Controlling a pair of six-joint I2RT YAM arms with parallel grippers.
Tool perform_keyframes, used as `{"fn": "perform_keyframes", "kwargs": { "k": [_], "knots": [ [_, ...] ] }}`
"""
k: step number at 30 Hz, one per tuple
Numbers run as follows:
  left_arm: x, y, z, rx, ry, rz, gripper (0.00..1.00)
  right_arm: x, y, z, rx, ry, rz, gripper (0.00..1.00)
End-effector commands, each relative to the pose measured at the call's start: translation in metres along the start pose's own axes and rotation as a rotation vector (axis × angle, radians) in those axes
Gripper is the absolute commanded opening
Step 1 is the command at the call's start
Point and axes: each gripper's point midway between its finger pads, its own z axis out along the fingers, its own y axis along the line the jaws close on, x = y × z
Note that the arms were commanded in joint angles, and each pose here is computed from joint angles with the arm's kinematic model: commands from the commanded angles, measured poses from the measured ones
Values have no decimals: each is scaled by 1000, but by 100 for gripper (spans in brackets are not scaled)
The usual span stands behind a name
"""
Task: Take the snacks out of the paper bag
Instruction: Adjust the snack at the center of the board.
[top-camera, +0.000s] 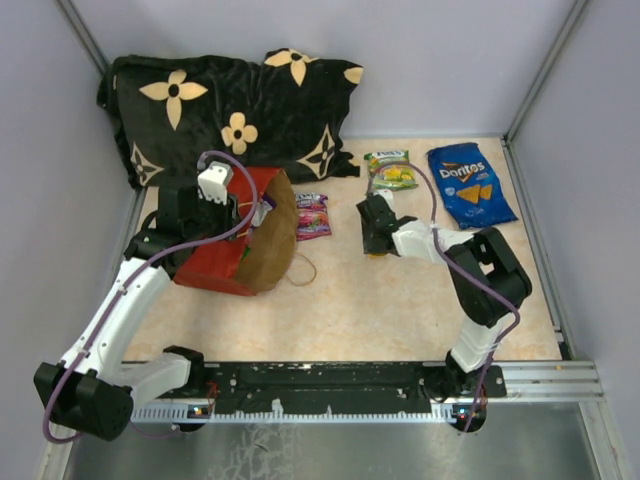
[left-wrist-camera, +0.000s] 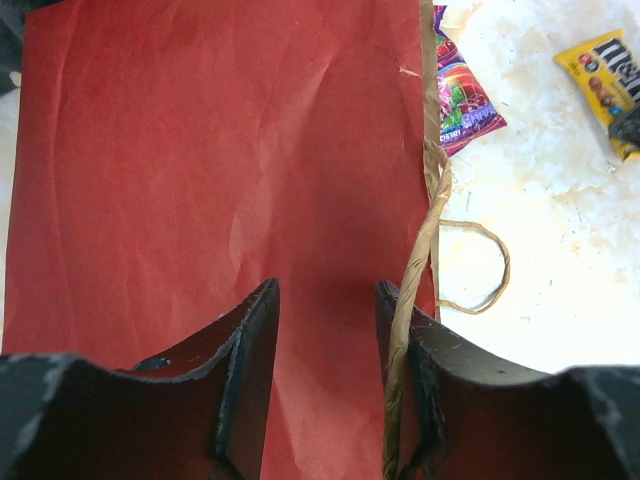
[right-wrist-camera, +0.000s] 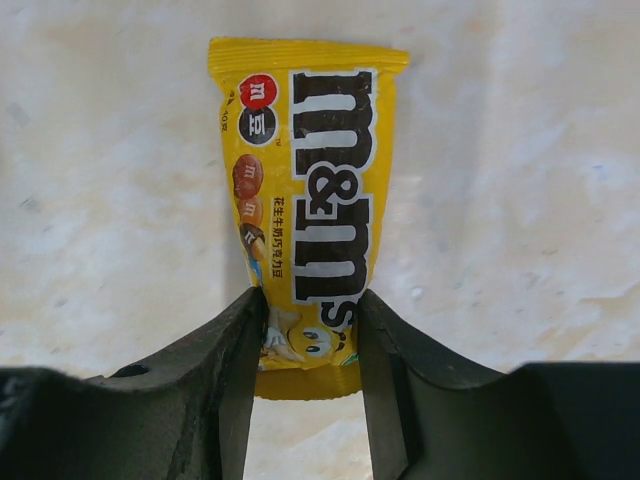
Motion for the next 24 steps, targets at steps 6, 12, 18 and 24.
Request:
{"fn": "perform_keyframes", "kwargs": {
  "k": [6, 12, 18, 24],
  "knots": [
    [-8, -1, -4, 12, -34, 13, 50, -51, -82, -4, 105, -101, 198, 41],
    [-6, -2, -2, 20, -27, 10, 50, -77, -139, -13, 177, -158, 323, 41],
    [-5, -3, 0, 23, -23, 9, 50, -112, -170, -8, 197, -201, 359, 40],
    [-2, -2, 4, 19, -8, 8, 50, -177, -177, -20, 186, -297, 305, 40]
  ]
}}
